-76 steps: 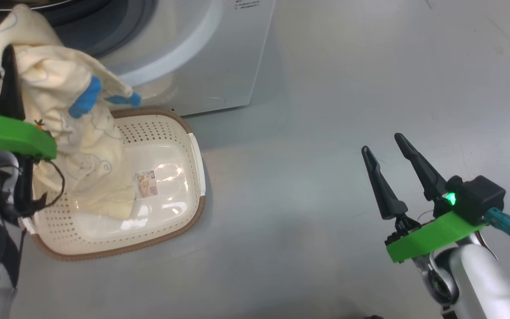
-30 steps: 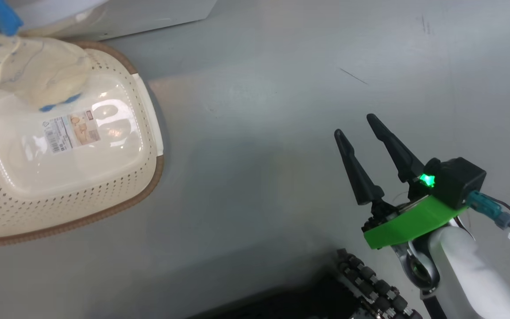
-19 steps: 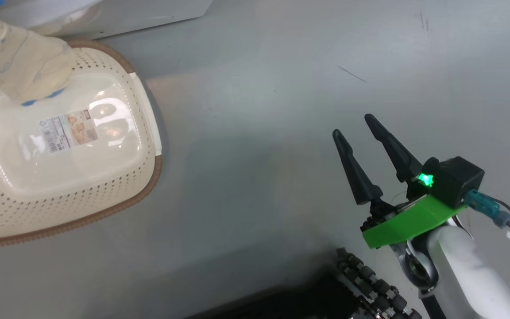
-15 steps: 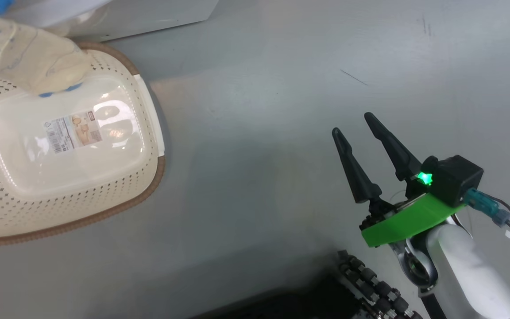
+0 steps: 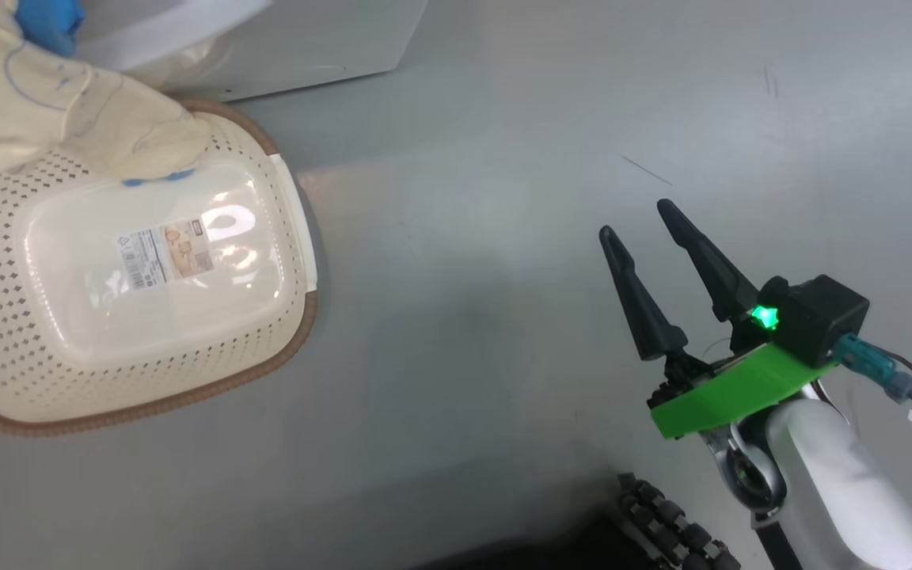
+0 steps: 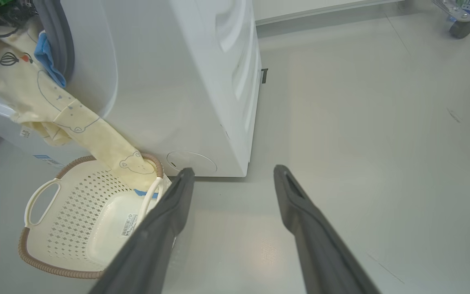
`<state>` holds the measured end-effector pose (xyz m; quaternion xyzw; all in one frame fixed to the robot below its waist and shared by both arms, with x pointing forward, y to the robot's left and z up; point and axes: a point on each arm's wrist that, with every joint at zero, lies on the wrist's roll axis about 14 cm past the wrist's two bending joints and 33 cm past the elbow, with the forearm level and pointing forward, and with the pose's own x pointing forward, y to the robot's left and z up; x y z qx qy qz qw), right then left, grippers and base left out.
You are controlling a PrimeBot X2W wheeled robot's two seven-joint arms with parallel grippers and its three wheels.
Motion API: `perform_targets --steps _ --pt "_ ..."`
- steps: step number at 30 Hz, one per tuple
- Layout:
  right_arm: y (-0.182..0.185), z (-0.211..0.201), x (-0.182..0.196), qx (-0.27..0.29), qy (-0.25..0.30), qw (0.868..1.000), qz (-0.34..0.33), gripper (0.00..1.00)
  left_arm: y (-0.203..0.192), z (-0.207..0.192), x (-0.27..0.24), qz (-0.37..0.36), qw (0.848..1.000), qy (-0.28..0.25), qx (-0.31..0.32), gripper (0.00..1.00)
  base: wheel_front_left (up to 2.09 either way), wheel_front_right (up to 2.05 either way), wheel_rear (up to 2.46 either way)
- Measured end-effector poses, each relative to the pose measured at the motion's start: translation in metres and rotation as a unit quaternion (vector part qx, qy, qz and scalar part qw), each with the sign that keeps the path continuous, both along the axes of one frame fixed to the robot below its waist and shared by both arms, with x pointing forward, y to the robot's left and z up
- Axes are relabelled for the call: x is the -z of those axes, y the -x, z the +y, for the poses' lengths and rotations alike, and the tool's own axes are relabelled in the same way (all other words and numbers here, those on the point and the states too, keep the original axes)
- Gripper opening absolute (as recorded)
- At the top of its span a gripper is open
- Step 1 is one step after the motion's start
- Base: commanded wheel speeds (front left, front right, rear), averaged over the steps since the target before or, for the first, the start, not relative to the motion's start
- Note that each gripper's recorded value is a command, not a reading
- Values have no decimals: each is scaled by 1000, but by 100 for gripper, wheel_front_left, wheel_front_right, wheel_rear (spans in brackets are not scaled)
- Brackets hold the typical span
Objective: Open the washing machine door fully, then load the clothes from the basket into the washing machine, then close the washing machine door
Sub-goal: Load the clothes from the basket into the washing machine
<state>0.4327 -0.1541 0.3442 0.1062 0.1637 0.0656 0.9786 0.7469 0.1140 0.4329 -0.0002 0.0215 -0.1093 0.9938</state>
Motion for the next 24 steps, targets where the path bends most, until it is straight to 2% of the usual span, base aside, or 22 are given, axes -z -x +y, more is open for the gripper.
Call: perform_targets --steps 24 --pt "-7 1 -35 1 -7 999 -45 100 39 7 4 69 997 7 -18 100 0 0 0"
